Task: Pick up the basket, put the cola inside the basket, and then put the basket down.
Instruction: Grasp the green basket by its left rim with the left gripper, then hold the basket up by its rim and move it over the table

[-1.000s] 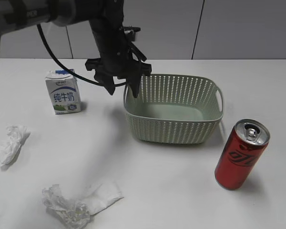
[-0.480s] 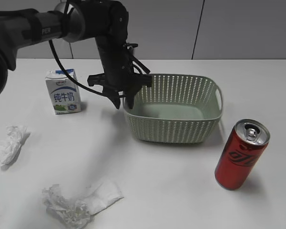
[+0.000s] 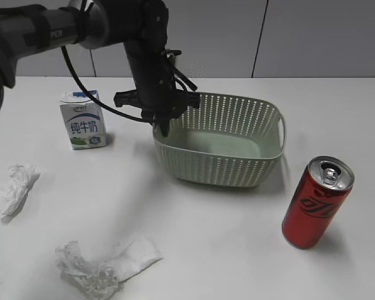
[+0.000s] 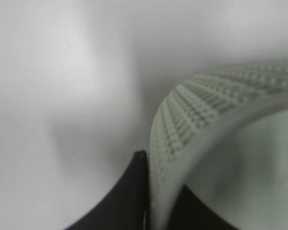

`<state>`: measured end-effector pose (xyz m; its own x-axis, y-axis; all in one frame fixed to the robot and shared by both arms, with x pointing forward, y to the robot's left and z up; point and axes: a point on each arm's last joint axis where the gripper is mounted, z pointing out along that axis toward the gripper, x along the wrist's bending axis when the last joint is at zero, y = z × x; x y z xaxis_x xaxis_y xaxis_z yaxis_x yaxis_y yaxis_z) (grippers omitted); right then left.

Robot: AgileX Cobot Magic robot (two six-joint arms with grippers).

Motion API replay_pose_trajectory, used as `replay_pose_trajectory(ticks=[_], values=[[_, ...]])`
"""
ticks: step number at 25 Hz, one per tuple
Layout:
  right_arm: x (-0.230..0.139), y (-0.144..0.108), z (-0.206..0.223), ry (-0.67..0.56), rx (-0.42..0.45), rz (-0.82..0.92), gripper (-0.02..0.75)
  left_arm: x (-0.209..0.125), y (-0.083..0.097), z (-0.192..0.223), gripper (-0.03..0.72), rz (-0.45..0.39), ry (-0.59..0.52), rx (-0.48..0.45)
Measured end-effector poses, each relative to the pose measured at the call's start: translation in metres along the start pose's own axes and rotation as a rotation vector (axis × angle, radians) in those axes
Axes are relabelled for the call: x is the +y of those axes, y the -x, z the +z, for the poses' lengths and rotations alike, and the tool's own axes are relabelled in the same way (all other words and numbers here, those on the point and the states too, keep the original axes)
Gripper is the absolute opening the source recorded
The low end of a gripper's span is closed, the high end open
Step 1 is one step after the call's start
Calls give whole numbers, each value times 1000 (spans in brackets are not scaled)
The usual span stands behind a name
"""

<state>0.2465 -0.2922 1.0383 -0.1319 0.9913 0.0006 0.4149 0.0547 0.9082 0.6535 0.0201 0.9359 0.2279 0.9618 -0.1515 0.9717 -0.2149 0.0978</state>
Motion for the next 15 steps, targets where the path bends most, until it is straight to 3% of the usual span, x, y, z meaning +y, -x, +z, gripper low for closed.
replay_pose_trajectory(ticks=[10,15], values=[[0,0,0,0,0,0,585,-5,10,-58,-4,-51,85,-80],[0,0,0,0,0,0,585,-29,1,-72,-4,-66,50,-42]])
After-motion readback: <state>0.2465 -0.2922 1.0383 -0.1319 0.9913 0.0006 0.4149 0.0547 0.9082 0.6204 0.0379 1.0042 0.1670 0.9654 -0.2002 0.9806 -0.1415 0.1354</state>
